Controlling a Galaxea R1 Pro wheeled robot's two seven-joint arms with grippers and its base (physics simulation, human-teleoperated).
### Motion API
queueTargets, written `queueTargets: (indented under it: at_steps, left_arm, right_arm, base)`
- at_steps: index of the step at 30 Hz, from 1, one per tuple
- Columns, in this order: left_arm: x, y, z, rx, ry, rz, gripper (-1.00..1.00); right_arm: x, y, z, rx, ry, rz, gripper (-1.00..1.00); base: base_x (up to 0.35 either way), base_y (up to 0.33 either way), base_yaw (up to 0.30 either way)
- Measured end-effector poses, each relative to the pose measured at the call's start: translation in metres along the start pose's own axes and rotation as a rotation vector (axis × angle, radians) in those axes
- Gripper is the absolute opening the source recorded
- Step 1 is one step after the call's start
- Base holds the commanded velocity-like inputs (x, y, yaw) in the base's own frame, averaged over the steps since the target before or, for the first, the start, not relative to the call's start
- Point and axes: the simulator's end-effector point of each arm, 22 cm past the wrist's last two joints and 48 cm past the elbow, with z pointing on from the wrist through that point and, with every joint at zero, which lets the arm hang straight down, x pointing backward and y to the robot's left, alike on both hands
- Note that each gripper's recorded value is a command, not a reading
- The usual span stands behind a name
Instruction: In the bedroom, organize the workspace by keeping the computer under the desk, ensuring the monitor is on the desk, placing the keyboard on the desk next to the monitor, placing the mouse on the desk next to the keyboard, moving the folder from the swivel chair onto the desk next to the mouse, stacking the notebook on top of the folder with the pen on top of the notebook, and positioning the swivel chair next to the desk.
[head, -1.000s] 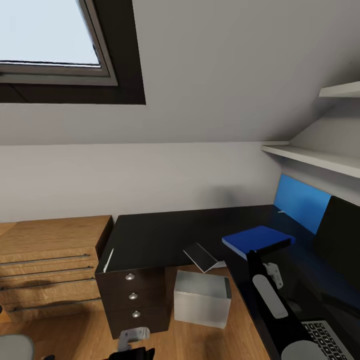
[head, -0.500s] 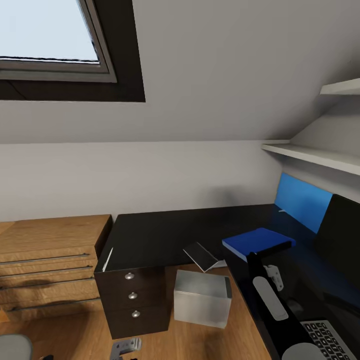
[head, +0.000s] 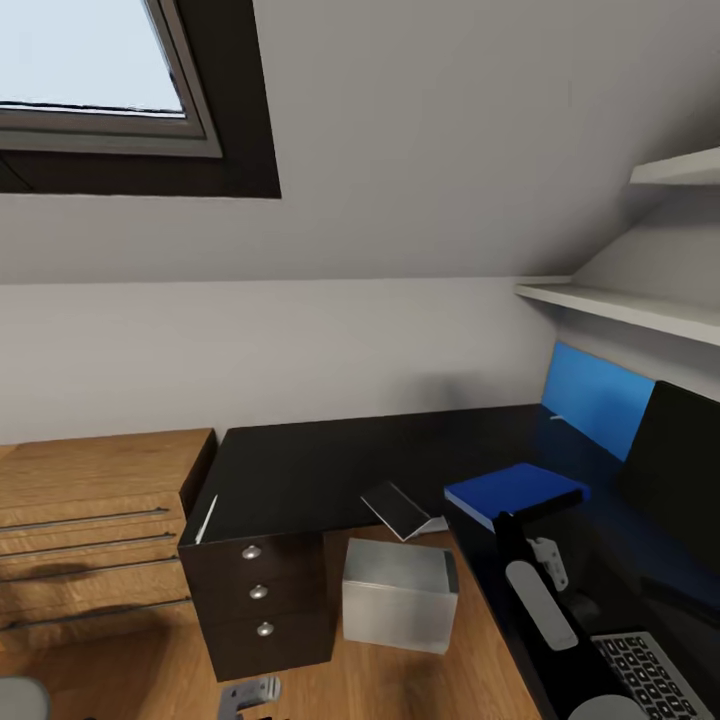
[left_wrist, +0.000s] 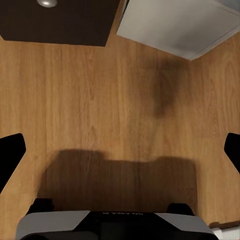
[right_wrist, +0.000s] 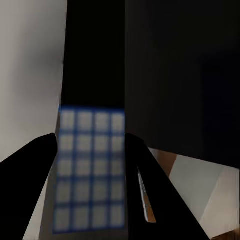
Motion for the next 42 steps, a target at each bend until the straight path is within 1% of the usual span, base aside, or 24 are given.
queueTargets:
  at_steps: [8, 9, 10, 13, 16, 21, 26, 29, 37, 42]
  left_arm:
    - [0.003, 0.002, 0.009, -0.001, 0.001, 0.000, 1.00]
    - [0.004, 0.003, 0.010, -0.002, 0.003, 0.000, 1.00]
    - [0.007, 0.004, 0.012, -0.004, 0.007, 0.000, 1.00]
    - [0.009, 0.005, 0.016, -0.005, 0.010, 0.000, 1.00]
    - [0.011, 0.006, 0.019, -0.007, 0.012, 0.000, 1.00]
    - [0.014, 0.008, 0.025, -0.008, 0.012, 0.000, 1.00]
    - [0.016, 0.009, 0.031, -0.008, 0.012, 0.000, 1.00]
    - [0.018, 0.010, 0.034, -0.008, 0.013, 0.000, 1.00]
    - [0.026, 0.014, 0.045, -0.011, 0.023, -0.001, 1.00]
    - [0.028, 0.015, 0.049, -0.011, 0.025, -0.001, 1.00]
  right_arm:
    - [0.011, -0.024, 0.008, 0.037, 0.013, -0.019, -1.00]
    - [0.014, -0.030, 0.009, 0.046, 0.016, -0.027, -1.00]
    - [0.018, -0.037, 0.010, 0.057, 0.020, -0.050, -1.00]
    - [0.022, -0.045, 0.012, 0.065, 0.018, -0.085, -1.00]
    - [0.024, -0.052, 0.014, 0.077, 0.018, -0.099, -1.00]
    - [0.025, -0.064, 0.017, 0.111, 0.014, -0.102, -1.00]
    - [0.026, -0.070, 0.021, 0.118, 0.008, -0.100, -1.00]
    - [0.026, -0.072, 0.023, 0.115, 0.005, -0.099, -1.00]
    - [0.028, -0.070, 0.030, 0.077, 0.003, -0.094, -1.00]
    - [0.029, -0.074, 0.032, 0.075, 0.002, -0.096, -1.00]
  base:
    - [0.000, 0.000, -0.006]
    - [0.000, 0.000, 0.000]
    - [0.000, 0.000, 0.000]
    - [0.000, 0.000, 0.000]
    - [0.000, 0.000, 0.000]
    - [0.000, 0.000, 0.000]
    - [0.000, 0.000, 0.000]
    - [0.000, 0.000, 0.000]
    - [0.000, 0.000, -0.002]
    - [0.000, 0.000, -0.162]
